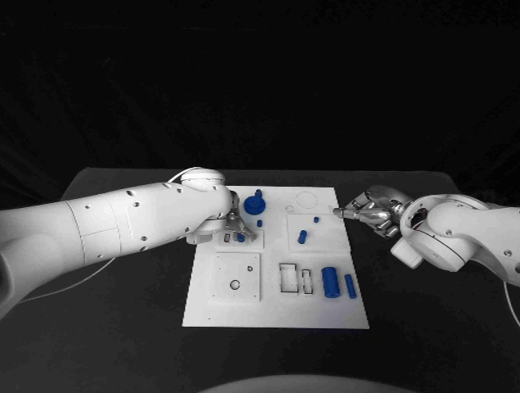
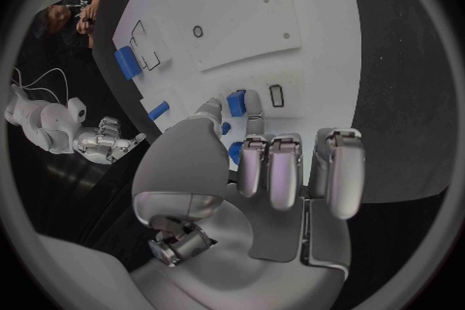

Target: Assemble the parts on the task board

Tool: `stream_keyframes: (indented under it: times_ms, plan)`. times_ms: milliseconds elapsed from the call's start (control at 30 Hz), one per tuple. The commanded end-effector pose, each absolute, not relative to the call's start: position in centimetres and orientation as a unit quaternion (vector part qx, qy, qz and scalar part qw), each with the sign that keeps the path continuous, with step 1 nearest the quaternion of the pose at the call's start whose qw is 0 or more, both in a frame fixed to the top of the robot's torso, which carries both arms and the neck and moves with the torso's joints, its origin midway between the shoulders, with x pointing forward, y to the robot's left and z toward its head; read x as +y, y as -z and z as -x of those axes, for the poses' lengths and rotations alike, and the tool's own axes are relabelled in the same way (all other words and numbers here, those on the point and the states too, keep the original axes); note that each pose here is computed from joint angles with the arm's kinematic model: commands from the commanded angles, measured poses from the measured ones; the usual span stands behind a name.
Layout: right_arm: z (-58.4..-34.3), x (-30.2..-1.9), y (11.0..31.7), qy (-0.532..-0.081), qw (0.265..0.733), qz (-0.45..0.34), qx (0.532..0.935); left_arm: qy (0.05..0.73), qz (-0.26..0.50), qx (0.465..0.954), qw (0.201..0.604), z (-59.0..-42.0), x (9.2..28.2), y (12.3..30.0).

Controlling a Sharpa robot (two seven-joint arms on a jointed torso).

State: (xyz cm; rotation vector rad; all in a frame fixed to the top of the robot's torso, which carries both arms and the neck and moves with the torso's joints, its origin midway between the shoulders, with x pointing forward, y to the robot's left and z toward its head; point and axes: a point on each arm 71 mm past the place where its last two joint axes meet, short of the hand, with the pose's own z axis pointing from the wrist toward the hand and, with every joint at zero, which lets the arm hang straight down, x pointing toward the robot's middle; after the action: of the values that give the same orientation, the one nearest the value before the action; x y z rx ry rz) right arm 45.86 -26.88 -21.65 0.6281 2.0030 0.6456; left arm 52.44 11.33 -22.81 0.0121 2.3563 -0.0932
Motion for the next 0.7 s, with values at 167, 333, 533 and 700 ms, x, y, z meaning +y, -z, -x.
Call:
stream_keyframes:
  times_ms: [167,333,533,700]
  plan:
    - [-45.8,-26.8,21.8,-0.260,0.451,-0.248,0.817,0.033,0.007,0.921,0.389,-52.4,11.2,22.7]
    - [-45.8,-26.8,21.8,-0.260,0.450,-0.248,0.817,0.035,0.010,0.920,0.391,-52.5,11.3,22.7]
    - [-45.8,-26.8,21.8,-0.260,0.450,-0.247,0.818,0.033,0.012,0.919,0.393,-52.5,11.6,22.7]
    - [-45.8,-26.8,21.8,-0.260,0.451,-0.248,0.817,0.037,0.019,0.911,0.411,-52.3,12.4,22.4]
